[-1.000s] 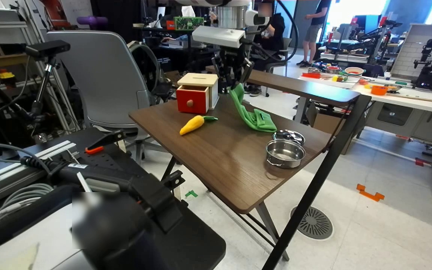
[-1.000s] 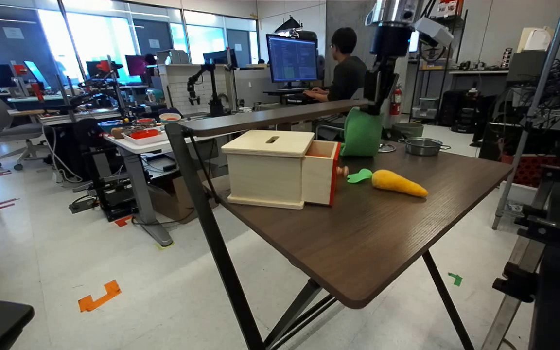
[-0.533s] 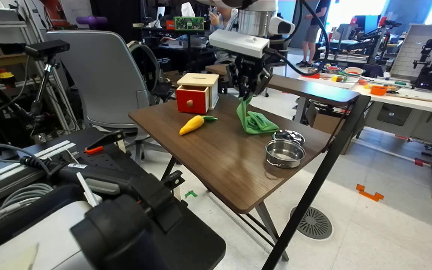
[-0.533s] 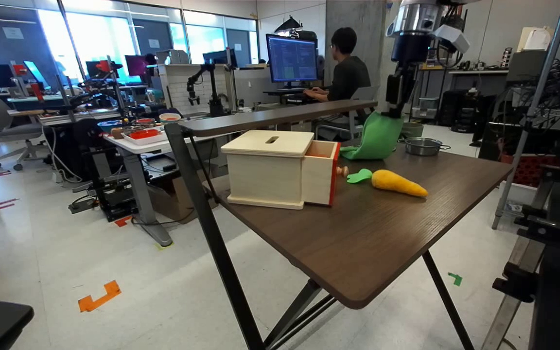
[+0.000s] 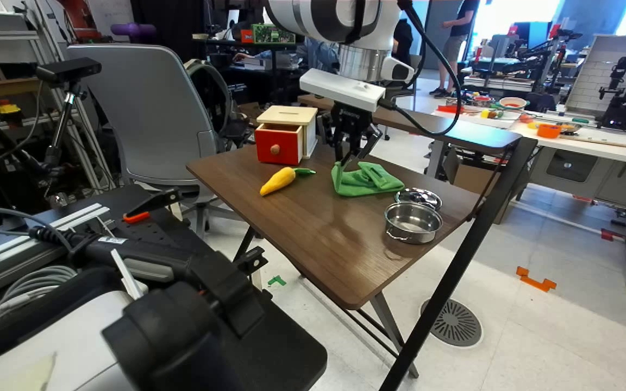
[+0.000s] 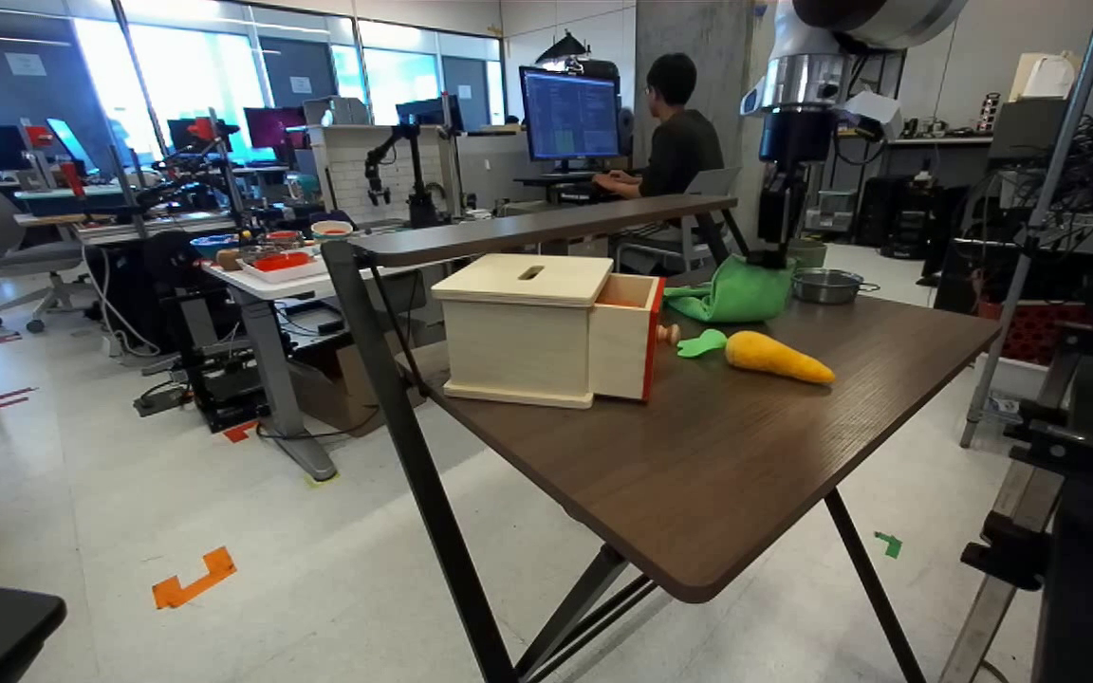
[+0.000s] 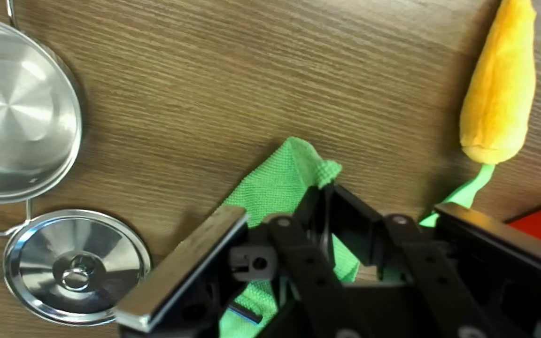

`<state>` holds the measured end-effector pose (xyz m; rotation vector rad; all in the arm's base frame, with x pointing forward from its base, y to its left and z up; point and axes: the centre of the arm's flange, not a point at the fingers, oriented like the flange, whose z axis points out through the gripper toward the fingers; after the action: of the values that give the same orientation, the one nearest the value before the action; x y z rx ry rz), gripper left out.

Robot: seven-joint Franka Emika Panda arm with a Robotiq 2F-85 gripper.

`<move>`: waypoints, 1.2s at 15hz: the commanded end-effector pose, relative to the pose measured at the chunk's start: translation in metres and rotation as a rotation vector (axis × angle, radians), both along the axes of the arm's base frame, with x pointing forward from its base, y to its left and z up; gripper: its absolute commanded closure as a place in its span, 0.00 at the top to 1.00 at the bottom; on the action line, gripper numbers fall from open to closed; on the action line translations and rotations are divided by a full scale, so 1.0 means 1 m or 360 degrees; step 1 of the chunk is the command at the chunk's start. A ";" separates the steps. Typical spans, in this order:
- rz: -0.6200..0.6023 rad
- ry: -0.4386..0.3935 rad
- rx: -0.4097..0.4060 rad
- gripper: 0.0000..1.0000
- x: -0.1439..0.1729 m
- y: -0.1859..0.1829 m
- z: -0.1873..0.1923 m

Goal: Clean up the place

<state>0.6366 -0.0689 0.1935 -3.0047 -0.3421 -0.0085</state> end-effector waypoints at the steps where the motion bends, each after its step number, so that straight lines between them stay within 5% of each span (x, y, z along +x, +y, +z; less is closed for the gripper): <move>1: 0.0202 0.0082 -0.0001 0.03 0.029 -0.007 0.006; 11: 0.0893 0.0328 -0.0286 0.03 0.068 -0.012 -0.003; 18: 0.1238 0.0255 -0.0556 0.03 0.072 -0.003 -0.026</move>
<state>0.6984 -0.0731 0.1673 -2.9187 -1.4038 0.4321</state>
